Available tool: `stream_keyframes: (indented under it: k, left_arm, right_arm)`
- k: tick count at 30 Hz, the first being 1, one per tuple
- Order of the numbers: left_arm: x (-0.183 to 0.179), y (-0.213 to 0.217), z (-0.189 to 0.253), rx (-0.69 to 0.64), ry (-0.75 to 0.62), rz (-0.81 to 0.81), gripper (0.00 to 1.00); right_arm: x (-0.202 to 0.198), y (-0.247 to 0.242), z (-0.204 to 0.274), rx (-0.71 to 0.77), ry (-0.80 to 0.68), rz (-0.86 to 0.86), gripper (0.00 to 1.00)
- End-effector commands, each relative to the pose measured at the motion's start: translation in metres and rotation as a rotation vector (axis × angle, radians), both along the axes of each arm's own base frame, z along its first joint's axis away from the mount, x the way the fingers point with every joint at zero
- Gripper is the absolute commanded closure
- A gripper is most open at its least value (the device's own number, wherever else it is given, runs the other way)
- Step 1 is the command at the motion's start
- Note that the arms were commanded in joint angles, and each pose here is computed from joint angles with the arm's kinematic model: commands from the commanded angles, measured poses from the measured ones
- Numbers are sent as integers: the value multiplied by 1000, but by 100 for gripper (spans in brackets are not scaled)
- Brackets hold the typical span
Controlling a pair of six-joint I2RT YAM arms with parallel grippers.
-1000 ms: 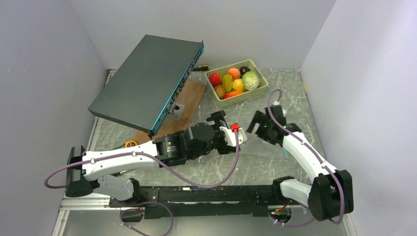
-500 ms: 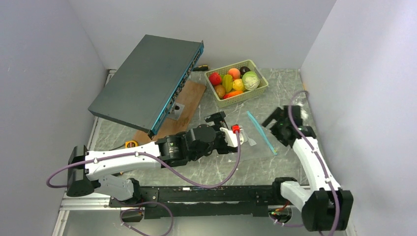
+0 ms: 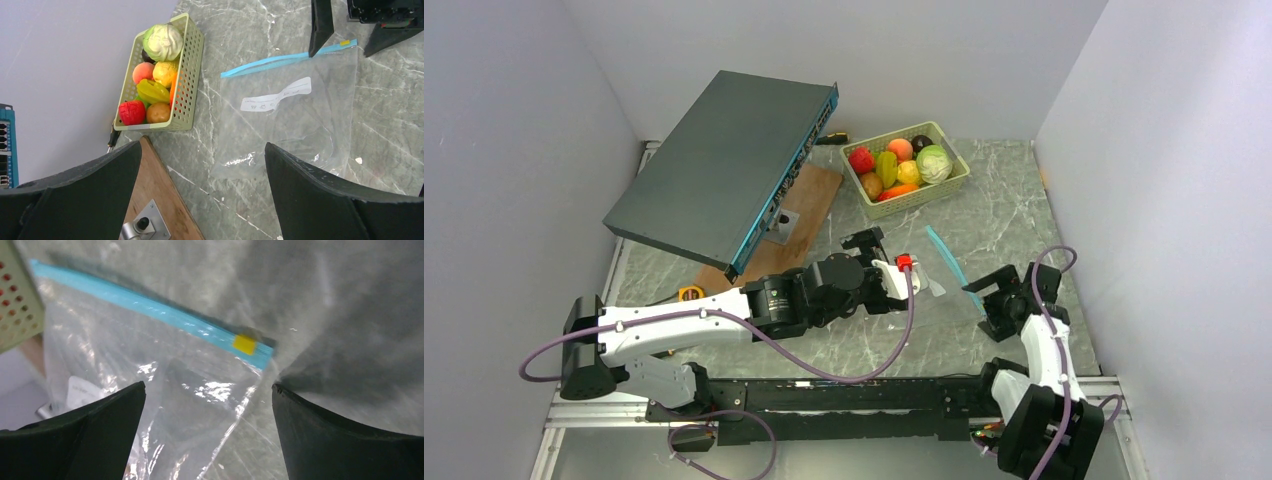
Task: Place the food in the zip-top bag and seal the zipper
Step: Pick up the zipper food storage bag at the center of the board.
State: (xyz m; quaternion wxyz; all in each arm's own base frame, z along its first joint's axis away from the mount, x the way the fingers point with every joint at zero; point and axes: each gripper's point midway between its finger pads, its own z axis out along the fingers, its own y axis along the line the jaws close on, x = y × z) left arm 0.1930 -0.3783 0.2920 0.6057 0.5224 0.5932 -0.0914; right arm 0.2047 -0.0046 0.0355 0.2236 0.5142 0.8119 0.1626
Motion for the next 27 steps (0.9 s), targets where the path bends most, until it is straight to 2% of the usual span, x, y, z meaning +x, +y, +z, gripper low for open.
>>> stream_keyframes:
  k: [1,6,8,16,18,19,20,23,27]
  left_arm:
    - [-1,-1,28,-74,-17,0,1]
    - [-1,-1,27,-76,-17,-2,1]
    - [-1,-1,26,-74,-16,-3,1]
    - [-4,-4,24,-73,2,-18,1]
    - [-6,-5,28,-86,12,-27,1]
    - [-7,-5,32,-97,16,-29,1]
    - [-7,-5,36,-109,18,-28,1]
    - [-7,-7,50,-127,58,-12,1]
    - [-10,-5,93,-240,215,22,1]
  right_arm:
    - [27,27,13,145,-234,84,2]
    - [38,29,16,148,-358,92,10]
    - [40,27,14,135,-382,93,18]
    - [57,29,22,135,-511,143,66]
    - [62,28,29,106,-530,185,84]
    - [64,28,33,92,-537,206,97]
    - [67,26,40,77,-548,227,100]
    - [78,29,74,41,-638,305,100]
    - [86,37,126,-45,-738,397,100]
